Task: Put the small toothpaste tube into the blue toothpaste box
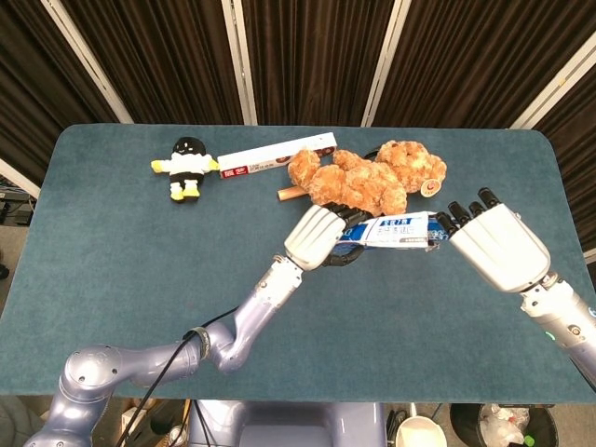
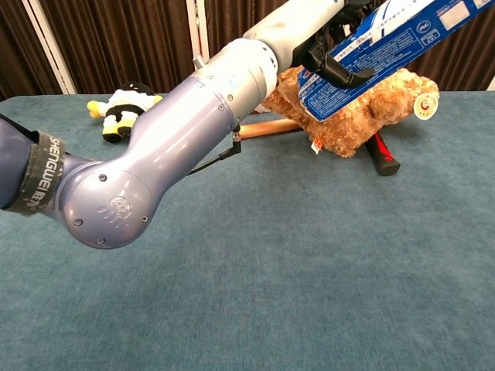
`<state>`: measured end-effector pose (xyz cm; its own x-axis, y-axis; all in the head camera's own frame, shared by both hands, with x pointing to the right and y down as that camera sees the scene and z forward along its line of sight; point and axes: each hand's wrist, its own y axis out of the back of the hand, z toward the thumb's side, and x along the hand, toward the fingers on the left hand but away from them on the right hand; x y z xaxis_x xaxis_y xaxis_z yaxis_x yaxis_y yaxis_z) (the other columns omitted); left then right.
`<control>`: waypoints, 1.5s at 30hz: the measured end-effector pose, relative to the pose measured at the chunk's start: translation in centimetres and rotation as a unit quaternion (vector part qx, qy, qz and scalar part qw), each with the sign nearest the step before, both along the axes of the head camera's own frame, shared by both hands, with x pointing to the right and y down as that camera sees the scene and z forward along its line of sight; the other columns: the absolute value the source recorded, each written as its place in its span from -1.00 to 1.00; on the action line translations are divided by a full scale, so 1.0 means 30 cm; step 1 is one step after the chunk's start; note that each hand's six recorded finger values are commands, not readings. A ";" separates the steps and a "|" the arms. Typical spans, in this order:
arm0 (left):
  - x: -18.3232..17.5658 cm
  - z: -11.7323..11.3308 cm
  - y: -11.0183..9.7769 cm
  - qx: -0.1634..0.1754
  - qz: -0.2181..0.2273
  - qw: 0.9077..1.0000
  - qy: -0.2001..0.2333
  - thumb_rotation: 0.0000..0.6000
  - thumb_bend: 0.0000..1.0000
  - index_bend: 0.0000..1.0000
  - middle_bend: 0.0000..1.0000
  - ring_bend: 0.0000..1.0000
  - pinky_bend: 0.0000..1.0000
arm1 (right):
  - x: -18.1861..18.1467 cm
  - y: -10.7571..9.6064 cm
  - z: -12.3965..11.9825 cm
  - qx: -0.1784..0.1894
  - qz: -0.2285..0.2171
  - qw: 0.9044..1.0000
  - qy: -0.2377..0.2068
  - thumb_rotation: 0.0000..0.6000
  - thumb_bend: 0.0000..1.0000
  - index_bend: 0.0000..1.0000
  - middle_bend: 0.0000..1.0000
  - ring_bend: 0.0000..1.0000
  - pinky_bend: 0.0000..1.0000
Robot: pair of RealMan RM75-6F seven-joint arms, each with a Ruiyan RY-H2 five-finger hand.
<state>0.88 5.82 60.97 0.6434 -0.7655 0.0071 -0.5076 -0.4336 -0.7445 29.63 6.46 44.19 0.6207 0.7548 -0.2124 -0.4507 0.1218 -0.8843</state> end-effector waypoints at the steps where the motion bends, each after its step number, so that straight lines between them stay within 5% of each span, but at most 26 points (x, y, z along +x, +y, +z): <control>1: 0.002 -0.001 0.001 0.000 0.000 1.000 0.000 1.00 -0.11 -0.33 -0.06 -0.14 -0.05 | 0.001 0.000 -0.003 0.003 -0.002 1.000 0.002 1.00 -0.28 -0.14 0.18 0.03 -0.15; 6: 0.017 -0.007 0.006 -0.004 -0.004 1.000 0.007 1.00 -0.11 -0.33 -0.06 -0.14 -0.04 | 0.004 0.002 -0.015 0.018 -0.010 1.000 0.014 1.00 -0.28 -0.48 -0.06 -0.21 -0.28; 14: 0.021 -0.014 0.006 -0.007 -0.028 0.999 0.033 1.00 -0.04 -0.31 -0.02 -0.12 0.03 | 0.008 0.011 -0.031 0.043 -0.029 0.998 0.029 1.00 -0.28 -0.64 -0.19 -0.34 -0.40; 28: -0.010 -0.013 0.013 -0.002 -0.059 0.994 0.094 1.00 0.05 -0.27 0.03 -0.08 0.09 | 0.037 0.007 -0.025 0.063 -0.023 0.997 0.042 1.00 -0.28 -0.64 -0.20 -0.35 -0.47; 45: -0.143 -0.034 0.014 0.003 -0.106 0.973 0.204 1.00 0.05 -0.27 0.01 -0.08 0.09 | 0.172 -0.038 -0.015 0.089 0.070 0.992 0.062 1.00 -0.28 -0.64 -0.20 -0.35 -0.47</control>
